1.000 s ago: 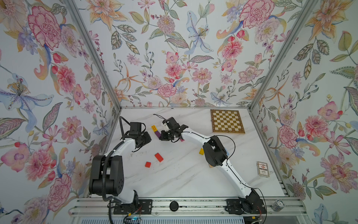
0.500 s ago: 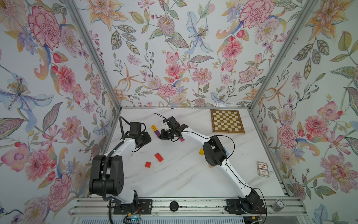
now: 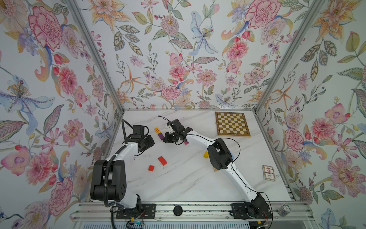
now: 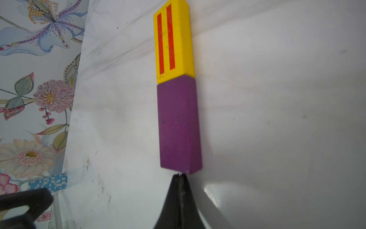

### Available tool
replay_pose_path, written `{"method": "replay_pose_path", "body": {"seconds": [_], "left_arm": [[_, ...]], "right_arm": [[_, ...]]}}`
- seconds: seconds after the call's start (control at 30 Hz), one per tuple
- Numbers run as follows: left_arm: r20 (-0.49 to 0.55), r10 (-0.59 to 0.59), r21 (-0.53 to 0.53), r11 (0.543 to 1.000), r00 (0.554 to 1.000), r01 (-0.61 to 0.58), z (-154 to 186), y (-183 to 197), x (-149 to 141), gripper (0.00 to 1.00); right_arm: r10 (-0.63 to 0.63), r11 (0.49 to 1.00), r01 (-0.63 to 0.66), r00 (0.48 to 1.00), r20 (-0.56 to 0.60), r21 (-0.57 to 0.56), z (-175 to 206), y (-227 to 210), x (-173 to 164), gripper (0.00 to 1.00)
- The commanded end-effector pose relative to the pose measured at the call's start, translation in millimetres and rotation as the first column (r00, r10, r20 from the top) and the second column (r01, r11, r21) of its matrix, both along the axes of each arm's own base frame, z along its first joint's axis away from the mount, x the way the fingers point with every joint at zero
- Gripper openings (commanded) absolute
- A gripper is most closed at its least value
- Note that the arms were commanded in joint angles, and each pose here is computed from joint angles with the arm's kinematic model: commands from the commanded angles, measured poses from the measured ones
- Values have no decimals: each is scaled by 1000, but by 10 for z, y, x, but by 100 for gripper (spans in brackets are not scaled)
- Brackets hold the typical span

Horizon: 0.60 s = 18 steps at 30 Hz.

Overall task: Assemble the letter v with building blocks
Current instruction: Assemble the building block at the center of the board, then pick up the building block from the center of the board.

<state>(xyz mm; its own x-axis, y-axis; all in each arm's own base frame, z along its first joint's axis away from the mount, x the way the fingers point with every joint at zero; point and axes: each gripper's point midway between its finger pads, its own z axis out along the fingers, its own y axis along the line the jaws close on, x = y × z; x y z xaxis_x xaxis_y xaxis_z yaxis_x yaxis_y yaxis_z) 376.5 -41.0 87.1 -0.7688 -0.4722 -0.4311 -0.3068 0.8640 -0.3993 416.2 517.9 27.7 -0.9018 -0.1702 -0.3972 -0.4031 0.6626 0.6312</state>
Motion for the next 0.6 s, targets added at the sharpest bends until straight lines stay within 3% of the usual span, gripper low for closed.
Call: {"method": "replay_pose_path", "body": {"seconds": [0.0,0.33,0.57], "left_arm": [[-19,24,28,999,1000,-24,62,90,-176,36],[-99,10,128,992,995,3,135,118,-622,54],[-208,-39,186,979,977,79,-56,52,-941,56]], "right_arm": [[17,998,-19,999,-30,-62,10,-160,-168,4],[49,998,-48,998,30,-39,496,-327,-425,7],[27,999,-25,996,88,-25,788,-468,-478,8]]}}
